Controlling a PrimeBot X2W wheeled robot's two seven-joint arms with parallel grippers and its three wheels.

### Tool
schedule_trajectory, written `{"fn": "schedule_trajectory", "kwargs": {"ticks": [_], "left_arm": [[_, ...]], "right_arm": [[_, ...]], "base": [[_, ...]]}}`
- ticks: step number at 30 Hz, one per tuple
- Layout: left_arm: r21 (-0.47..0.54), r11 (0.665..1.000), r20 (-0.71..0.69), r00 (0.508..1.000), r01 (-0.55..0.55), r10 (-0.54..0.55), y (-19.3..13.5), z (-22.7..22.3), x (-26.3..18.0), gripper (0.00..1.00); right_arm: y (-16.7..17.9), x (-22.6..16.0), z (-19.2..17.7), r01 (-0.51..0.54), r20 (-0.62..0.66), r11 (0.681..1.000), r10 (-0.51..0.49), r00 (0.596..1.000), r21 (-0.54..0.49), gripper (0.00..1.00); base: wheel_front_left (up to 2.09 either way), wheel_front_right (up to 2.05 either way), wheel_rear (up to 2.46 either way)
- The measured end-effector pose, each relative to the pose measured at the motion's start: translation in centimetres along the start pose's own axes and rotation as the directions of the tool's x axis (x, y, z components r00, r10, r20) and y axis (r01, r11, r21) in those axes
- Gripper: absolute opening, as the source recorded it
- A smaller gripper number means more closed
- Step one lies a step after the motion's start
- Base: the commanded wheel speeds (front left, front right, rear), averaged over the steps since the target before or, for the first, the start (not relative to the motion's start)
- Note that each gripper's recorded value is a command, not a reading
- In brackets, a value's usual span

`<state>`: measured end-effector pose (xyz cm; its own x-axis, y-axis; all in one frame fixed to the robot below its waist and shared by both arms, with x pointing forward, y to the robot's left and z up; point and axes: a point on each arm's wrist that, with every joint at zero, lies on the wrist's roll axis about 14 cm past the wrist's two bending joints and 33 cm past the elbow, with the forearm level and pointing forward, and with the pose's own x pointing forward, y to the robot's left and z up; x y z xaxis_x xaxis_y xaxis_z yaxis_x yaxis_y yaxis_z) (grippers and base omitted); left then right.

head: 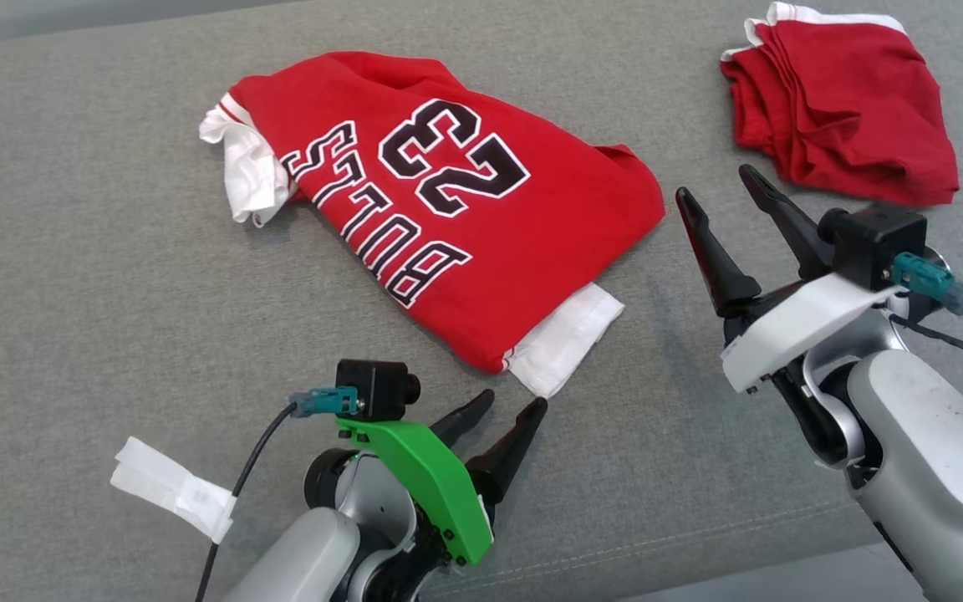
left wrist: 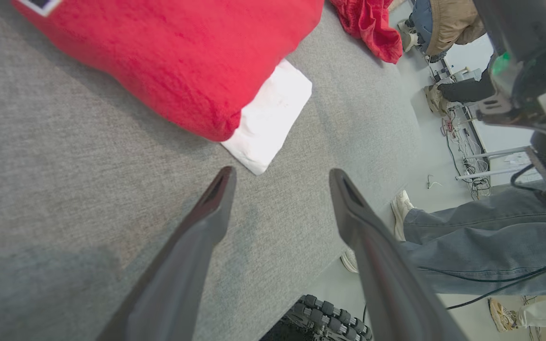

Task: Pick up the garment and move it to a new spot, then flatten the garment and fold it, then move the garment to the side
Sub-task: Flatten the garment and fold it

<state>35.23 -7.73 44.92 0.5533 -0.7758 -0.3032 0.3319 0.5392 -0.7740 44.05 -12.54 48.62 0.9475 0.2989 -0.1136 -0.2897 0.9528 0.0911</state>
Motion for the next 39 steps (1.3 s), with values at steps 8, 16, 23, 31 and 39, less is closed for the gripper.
{"fn": "schedule_trajectory", "kwargs": {"ticks": [8,16,23,31,39], "left_arm": [[-0.007,1.0,-0.066,0.998,0.004,-0.004,0.8,-1.1,2.5,1.0],[0.001,1.0,-0.109,0.994,-0.014,0.014,2.0,-1.9,4.4,1.0],[0.102,0.995,-0.114,0.993,-0.014,0.026,2.4,-1.8,4.8,1.0],[0.284,0.958,-0.105,0.992,-0.037,0.069,3.8,-1.2,4.3,1.0],[0.371,0.929,-0.134,0.988,-0.016,0.071,3.6,-2.2,3.9,1.0]], "right_arm": [[-2.5,-2.1,-0.6,0.101,0.021,0.994,-0.102,0.995,0.041,1.0],[-4.6,-4.1,-0.7,0.182,0.026,0.983,-0.183,0.983,0.039,1.0],[-5.5,-5.4,-1.3,0.224,0.016,0.974,-0.225,0.974,0.045,1.0],[-5.4,-5.7,-1.2,0.228,0.024,0.972,-0.23,0.973,0.06,1.0],[-4.3,-5.3,-0.4,0.196,0.044,0.978,-0.2,0.979,0.074,1.0]], "base": [[0.0,0.0,0.0],[0.0,0.0,0.0],[0.0,0.0,0.0],[0.0,0.0,0.0],[0.0,0.0,0.0]]}}
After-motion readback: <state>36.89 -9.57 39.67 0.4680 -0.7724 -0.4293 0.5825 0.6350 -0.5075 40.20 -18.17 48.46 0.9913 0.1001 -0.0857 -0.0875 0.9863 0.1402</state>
